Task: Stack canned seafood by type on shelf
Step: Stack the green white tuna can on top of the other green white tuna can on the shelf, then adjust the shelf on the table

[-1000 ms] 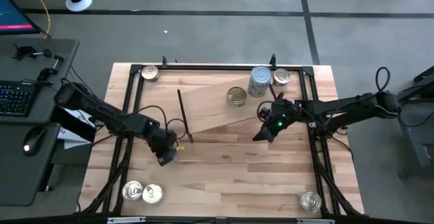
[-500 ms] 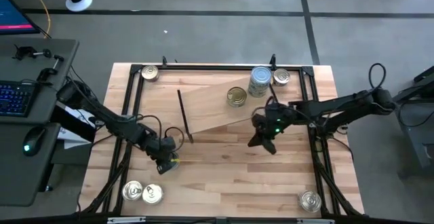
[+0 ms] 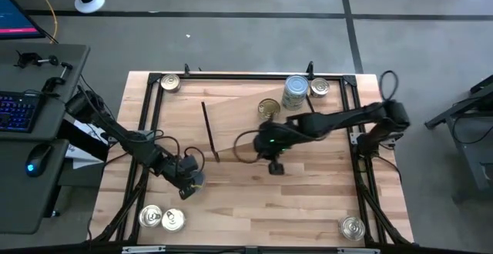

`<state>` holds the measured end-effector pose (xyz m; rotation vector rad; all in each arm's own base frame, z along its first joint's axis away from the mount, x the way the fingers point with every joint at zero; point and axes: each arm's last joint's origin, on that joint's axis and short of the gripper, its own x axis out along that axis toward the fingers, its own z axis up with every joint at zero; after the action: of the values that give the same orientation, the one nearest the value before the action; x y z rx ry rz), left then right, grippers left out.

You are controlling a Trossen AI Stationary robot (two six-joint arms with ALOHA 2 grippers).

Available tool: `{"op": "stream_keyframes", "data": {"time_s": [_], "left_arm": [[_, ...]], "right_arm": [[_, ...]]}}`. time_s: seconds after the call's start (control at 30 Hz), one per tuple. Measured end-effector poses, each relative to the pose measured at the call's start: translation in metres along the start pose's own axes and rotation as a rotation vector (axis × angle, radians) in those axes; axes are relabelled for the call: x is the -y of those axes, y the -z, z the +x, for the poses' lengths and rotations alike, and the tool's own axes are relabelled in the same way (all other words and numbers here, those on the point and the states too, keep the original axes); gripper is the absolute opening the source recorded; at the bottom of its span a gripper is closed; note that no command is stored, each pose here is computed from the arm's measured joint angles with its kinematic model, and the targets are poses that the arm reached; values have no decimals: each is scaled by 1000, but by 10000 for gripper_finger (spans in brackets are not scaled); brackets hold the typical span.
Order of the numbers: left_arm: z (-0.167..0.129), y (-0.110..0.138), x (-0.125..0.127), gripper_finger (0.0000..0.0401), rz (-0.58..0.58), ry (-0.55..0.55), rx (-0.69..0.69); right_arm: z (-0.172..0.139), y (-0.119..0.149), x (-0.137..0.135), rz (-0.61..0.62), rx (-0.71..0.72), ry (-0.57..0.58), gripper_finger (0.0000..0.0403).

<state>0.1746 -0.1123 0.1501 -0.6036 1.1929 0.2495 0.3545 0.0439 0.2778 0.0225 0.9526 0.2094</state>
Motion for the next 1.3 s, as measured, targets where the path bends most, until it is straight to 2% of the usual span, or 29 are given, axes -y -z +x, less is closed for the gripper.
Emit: {"op": "stream_keyframes", "data": {"time_s": [0.1, 0.23, 0.43, 0.63, 0.77, 0.97, 1.3], "left_arm": [[0, -2, -1, 0, -21, -28, 76], [1, -6, 1, 0, -29, -47, 211], [0, -4, 9, 0, -6, 25, 216], [-3, 11, 19, 0, 0, 92, 196], [-5, 18, 25, 0, -47, 126, 227], [-6, 18, 24, 0, -121, 119, 286], [-5, 12, 22, 0, -96, 85, 322]], "right_arm": [[22, -11, 3, -9, -51, 6, 0], [45, -27, 8, -28, -101, 84, 0], [58, -51, 10, -68, -111, 120, 0], [60, -65, 19, -98, -78, 197, 0], [60, -66, 31, -89, -59, 220, 0], [56, -70, 57, -113, -16, 262, 0], [47, -72, 100, -72, 41, 341, 0]]}}
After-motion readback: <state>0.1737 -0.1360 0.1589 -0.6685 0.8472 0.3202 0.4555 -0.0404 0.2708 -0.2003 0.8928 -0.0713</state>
